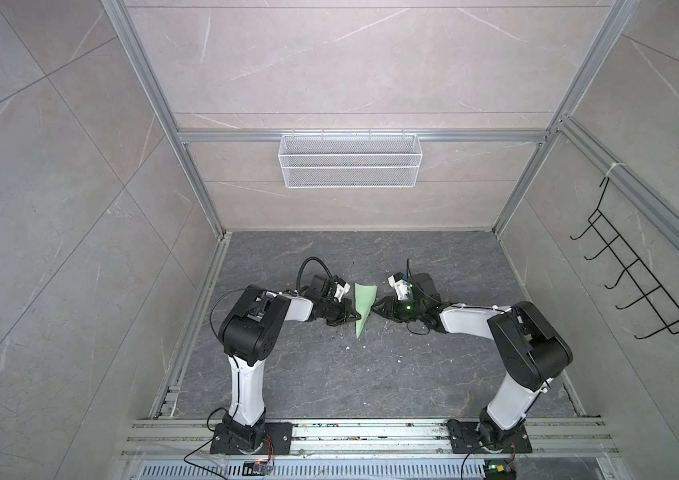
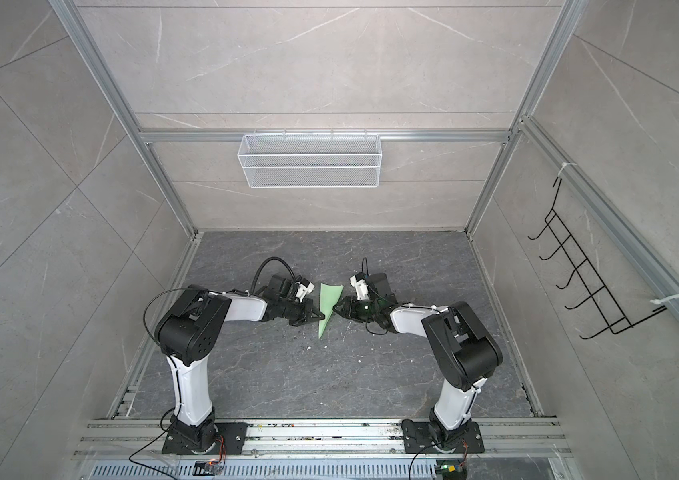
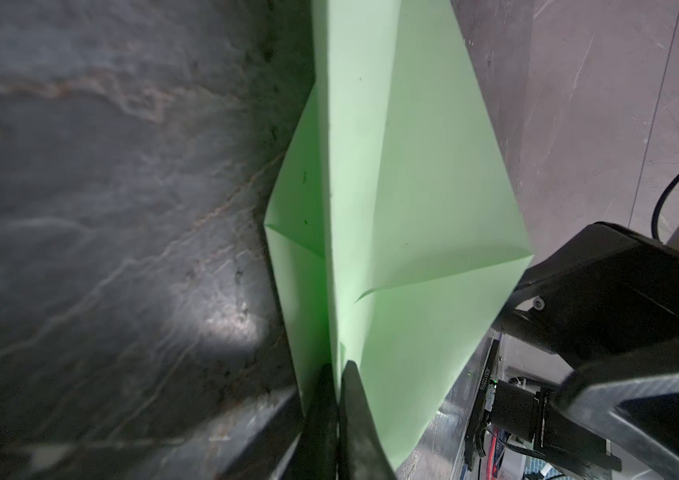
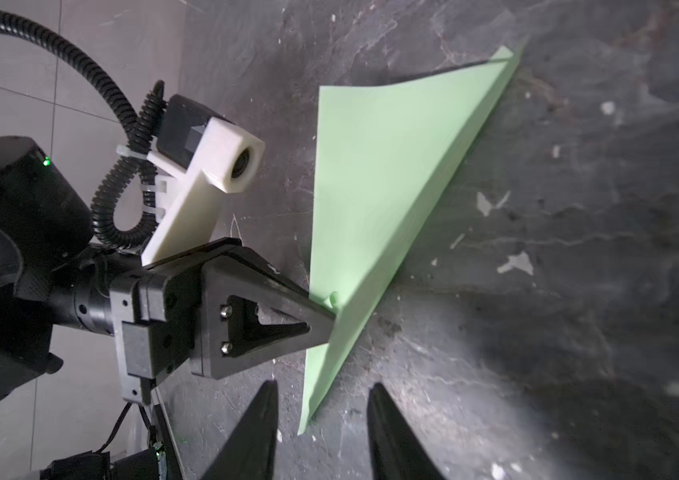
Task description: Fold a paper plane with a square sheet of paper (pick it up from the middle)
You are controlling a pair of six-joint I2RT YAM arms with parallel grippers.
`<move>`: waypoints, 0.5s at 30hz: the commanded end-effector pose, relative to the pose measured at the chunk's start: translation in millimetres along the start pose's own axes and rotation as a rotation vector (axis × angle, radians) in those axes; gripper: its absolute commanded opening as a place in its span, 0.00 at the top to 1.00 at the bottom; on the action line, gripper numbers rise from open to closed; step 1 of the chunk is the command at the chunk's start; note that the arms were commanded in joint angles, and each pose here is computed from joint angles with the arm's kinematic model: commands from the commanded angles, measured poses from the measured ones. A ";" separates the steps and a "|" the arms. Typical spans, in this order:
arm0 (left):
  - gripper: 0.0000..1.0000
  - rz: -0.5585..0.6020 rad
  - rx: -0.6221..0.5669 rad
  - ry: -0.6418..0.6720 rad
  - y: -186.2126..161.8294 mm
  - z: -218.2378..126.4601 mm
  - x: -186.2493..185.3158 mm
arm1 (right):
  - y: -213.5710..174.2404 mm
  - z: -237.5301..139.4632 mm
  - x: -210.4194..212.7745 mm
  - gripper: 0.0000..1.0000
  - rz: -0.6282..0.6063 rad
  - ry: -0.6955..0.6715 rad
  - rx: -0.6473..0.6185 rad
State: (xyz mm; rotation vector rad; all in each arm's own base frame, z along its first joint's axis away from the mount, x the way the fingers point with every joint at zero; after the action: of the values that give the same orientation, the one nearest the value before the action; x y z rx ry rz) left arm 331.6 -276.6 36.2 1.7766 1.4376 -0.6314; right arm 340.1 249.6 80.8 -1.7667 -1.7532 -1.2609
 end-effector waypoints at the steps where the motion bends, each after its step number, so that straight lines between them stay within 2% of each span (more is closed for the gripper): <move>1: 0.99 -0.063 0.076 0.134 -21.8 11.3 36.1 | 4.7 12.7 -0.8 0.67 0.009 0.043 0.010; 4: 0.99 -0.068 0.086 0.140 -21.3 11.8 36.3 | 11.0 24.1 5.8 0.67 0.001 0.096 0.040; 9: 0.99 -0.071 0.094 0.148 -21.8 11.3 36.7 | 17.3 32.7 12.5 0.61 -0.011 0.160 0.047; 15: 0.99 -0.075 0.101 0.153 -23.5 12.4 37.3 | 16.2 43.7 5.3 0.61 0.019 0.160 0.076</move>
State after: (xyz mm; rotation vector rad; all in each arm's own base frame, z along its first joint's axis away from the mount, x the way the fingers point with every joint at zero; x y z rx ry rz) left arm 334.7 -279.8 36.2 1.7980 1.4437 -0.6516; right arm 364.7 278.7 67.8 -1.6195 -1.6873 -1.2724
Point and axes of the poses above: each gripper's point midway between its finger pads, its own z axis out along the fingers, its own x axis along the line the jaws close on, y = z × x, the point moved 3 cm from there along -z, back along the fingers, and after that the axes turned 3 degrees about z, right-handed, at the moved point
